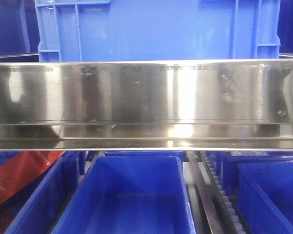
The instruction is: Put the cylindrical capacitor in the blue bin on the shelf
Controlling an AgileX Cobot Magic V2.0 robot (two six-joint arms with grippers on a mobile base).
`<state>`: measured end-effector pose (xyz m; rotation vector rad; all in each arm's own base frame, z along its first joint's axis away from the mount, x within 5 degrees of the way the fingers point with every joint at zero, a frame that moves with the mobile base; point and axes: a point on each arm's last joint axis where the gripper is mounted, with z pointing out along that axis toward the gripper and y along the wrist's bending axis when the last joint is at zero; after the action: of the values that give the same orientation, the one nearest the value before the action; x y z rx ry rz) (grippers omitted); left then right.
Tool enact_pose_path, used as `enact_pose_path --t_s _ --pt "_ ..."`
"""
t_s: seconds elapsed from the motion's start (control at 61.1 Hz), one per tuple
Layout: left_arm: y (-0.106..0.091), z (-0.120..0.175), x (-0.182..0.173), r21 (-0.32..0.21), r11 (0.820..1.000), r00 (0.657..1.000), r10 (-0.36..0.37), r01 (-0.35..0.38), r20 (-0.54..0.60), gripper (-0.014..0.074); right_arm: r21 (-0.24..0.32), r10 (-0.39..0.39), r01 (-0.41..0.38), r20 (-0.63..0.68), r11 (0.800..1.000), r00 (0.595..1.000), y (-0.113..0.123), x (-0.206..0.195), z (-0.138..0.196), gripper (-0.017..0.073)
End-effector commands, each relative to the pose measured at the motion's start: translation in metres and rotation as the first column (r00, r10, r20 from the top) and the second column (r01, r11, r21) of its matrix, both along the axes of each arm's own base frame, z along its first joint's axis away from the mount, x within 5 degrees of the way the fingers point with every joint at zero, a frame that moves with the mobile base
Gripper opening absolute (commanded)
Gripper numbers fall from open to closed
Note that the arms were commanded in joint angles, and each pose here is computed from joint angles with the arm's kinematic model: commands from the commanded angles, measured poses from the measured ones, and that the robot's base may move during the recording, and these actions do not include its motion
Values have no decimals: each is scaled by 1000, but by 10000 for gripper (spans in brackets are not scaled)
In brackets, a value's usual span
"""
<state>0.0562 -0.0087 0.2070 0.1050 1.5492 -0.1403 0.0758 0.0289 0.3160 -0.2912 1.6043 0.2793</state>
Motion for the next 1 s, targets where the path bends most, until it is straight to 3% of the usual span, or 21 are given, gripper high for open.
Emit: enact_pose_path --t_s 0.0,0.295,0.458,0.72,0.982 --pt "0 3 -1 -5 1000 999 0 1 33 -111 -2 -4 4 22 1000 1000 -1 -1 1 -162" --pt "0 3 -1 -5 1000 999 0 1 33 -111 3 -6 6 23 1000 1000 -1 -1 1 -162" --pt "0 3 -1 -5 1000 999 0 1 33 -111 7 -86 86 35 996 996 -9 -6 -5 -162" --pt "0 3 -1 -5 1000 999 0 1 33 -111 14 -309 309 42 951 950 -25 -18 -42 -162" --pt "0 3 -1 -5 1000 999 0 1 33 -111 14 -382 382 38 924 923 -30 -24 -84 -162"
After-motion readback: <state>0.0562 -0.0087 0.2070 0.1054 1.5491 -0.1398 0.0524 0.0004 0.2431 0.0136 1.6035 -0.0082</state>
